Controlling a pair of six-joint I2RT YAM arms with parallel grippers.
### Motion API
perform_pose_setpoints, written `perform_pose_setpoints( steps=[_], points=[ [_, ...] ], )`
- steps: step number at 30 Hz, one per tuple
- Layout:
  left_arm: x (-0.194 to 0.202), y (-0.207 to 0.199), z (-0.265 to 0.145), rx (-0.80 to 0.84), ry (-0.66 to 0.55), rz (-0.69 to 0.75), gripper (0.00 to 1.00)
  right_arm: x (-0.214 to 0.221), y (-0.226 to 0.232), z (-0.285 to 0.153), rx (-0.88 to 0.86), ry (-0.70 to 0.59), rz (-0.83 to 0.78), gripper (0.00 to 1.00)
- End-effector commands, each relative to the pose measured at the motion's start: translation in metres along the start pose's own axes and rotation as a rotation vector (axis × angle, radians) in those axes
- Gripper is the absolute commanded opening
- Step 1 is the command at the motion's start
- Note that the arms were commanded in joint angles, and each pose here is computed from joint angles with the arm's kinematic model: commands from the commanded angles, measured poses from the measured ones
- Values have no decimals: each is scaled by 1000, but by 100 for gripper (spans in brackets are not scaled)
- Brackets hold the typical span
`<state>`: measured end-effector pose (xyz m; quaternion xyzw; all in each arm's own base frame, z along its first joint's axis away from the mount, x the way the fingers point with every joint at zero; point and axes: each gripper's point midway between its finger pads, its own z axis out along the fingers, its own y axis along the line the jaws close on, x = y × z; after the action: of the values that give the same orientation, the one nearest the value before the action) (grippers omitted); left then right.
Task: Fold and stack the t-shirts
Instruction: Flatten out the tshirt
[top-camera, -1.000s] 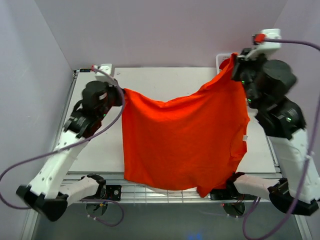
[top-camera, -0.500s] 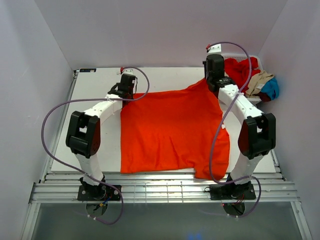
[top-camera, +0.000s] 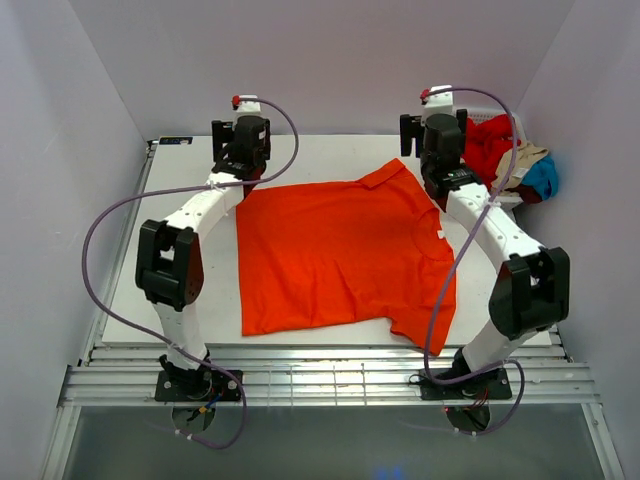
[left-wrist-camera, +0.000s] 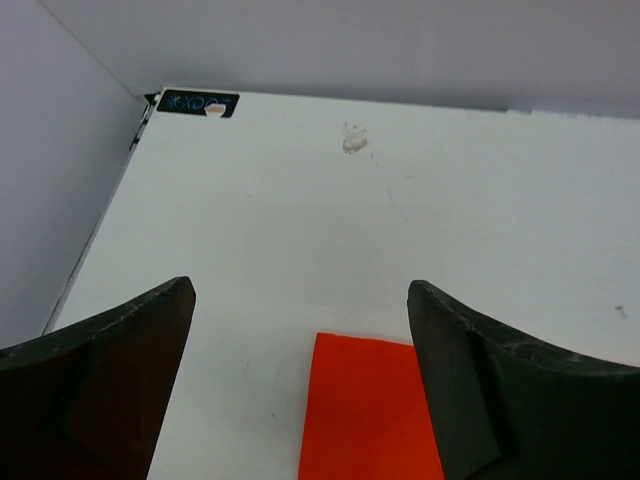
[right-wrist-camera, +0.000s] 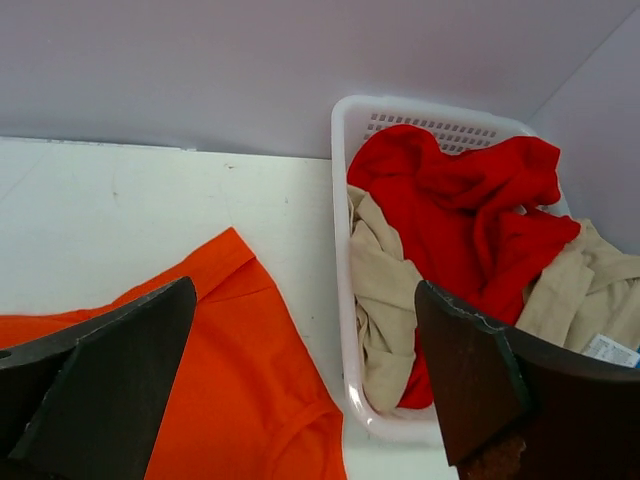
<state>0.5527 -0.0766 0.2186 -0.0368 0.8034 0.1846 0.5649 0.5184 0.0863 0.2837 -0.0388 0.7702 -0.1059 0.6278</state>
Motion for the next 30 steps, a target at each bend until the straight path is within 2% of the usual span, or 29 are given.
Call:
perform_pose_setpoints(
  steps=[1, 2, 3, 4, 5, 6, 7, 8, 10, 11, 13, 15, 21, 30],
  points=[
    [-50, 12, -51, 40, -116, -141, 98, -24, -7, -31, -20, -68, 61, 95],
    [-45, 4, -61, 74, -108, -150, 89, -12, -7, -39, -25, -42, 63, 93],
    [-49, -12, -83, 155, -116, -196, 78, -5, -3, -43, -40, -19, 83, 86],
    [-24, -23, -90, 191, -68, -191, 59, 4, -5, -49, -43, 13, 87, 79],
    [-8, -31, -99, 221, -22, -195, 7, 21, -1, -52, -51, 54, 85, 69],
    [4, -45, -112, 265, 18, -258, 0, 28, 1, -55, -62, 74, 112, 34],
    [11, -55, -126, 334, 45, -278, 0, 45, 5, -62, -86, 136, 103, 14],
    [41, -62, -135, 363, 104, -267, 0, 54, 8, -70, -102, 162, 111, 8],
    [57, -79, -163, 454, 153, -327, 0, 65, 18, -83, -152, 198, 136, 8],
    [84, -84, -172, 481, 207, -312, 0, 68, 17, -96, -163, 212, 143, 8],
    [100, -96, -198, 557, 255, -340, 0, 83, 23, -118, -195, 258, 169, 8],
    [133, -100, -213, 574, 317, -312, 0, 103, 29, -133, -214, 301, 176, 8],
    [200, -84, -225, 485, 493, -281, 0, 129, 29, -155, -217, 376, 199, 8],
    [236, -64, -219, 341, 581, -206, 0, 147, 33, -167, -224, 408, 203, 8]
  ],
)
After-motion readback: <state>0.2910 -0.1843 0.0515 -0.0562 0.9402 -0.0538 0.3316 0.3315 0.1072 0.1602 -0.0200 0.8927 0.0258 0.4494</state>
